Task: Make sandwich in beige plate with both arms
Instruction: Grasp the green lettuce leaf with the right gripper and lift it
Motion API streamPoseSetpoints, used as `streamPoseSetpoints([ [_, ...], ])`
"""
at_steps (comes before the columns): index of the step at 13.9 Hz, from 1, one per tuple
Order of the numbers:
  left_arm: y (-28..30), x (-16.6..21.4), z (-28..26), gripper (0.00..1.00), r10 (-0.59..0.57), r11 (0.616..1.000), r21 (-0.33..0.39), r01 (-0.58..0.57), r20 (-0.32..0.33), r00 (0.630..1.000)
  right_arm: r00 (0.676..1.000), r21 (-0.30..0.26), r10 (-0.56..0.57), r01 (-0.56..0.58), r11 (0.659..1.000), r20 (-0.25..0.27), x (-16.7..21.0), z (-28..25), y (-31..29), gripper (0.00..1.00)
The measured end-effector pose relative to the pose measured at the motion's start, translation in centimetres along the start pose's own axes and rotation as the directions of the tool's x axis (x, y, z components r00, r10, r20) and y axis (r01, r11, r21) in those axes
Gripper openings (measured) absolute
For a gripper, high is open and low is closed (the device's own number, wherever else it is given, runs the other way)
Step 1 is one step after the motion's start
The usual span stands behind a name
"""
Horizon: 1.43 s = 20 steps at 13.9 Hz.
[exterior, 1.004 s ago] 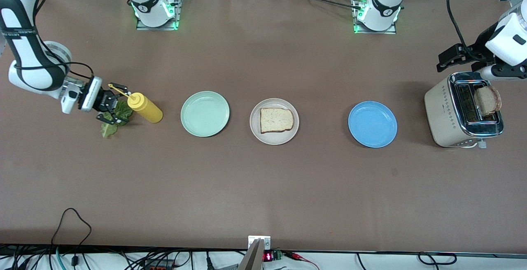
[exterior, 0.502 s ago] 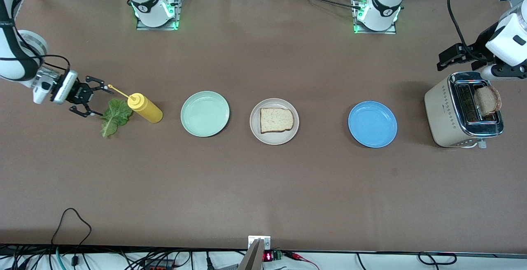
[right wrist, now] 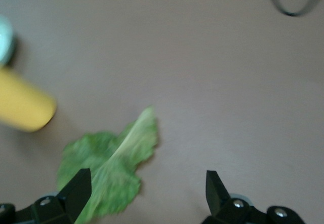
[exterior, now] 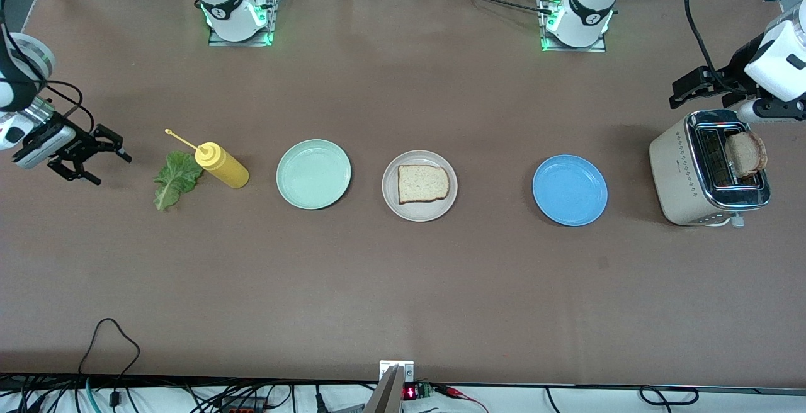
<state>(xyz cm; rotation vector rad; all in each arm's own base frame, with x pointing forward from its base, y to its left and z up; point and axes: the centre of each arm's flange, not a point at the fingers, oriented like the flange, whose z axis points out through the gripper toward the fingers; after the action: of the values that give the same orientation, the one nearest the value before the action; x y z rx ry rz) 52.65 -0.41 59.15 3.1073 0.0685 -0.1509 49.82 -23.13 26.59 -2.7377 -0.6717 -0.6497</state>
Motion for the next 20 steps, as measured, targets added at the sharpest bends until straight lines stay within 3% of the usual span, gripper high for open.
streamPoseSetpoints([
  [3, 0.0, 0.0, 0.0, 1.0, -0.001, 1.0, 0.0, 0.001, 0.0, 1.0, 0.984, -0.085, 0.177, -0.174, 0.981, 0.029, 3.8, 1.7, -2.3, 1.0],
  [6, 0.0, 0.0, 0.0, 1.0, -0.001, 1.0, 0.0, 0.001, 0.0, 1.0, 0.945, -0.165, 0.31, -0.291, 0.942, 0.107, 6.1, 3.5, -4.0, 1.0],
  [8, 0.0, 0.0, -0.1, 1.0, -0.002, 1.0, 0.0, 0.002, -0.001, 1.0, 0.909, -0.241, 0.384, -0.341, 0.909, 0.161, 7.0, 4.4, -4.7, 1.0],
  [11, -0.4, 0.0, -0.1, 1.0, -0.008, 1.0, -0.001, 0.008, -0.002, 1.0, 0.83, -0.33, 0.521, -0.444, 0.833, 0.198, 8.5, 6.1, -6.5, 1.0],
  [16, -0.5, 0.0, -0.1, 1.0, -0.013, 1.0, -0.001, 0.013, -0.002, 1.0, 0.732, -0.399, 0.637, -0.523, 0.753, 0.243, 8.5, 9.4, -7.9, 1.0],
  [20, -0.5, 0.0, -0.1, 1.0, -0.016, 1.0, -0.001, 0.016, 0.0, 1.0, 0.708, -0.41, 0.641, -0.512, 0.755, 0.297, 6.5, 12.4, -8.0, 1.0],
])
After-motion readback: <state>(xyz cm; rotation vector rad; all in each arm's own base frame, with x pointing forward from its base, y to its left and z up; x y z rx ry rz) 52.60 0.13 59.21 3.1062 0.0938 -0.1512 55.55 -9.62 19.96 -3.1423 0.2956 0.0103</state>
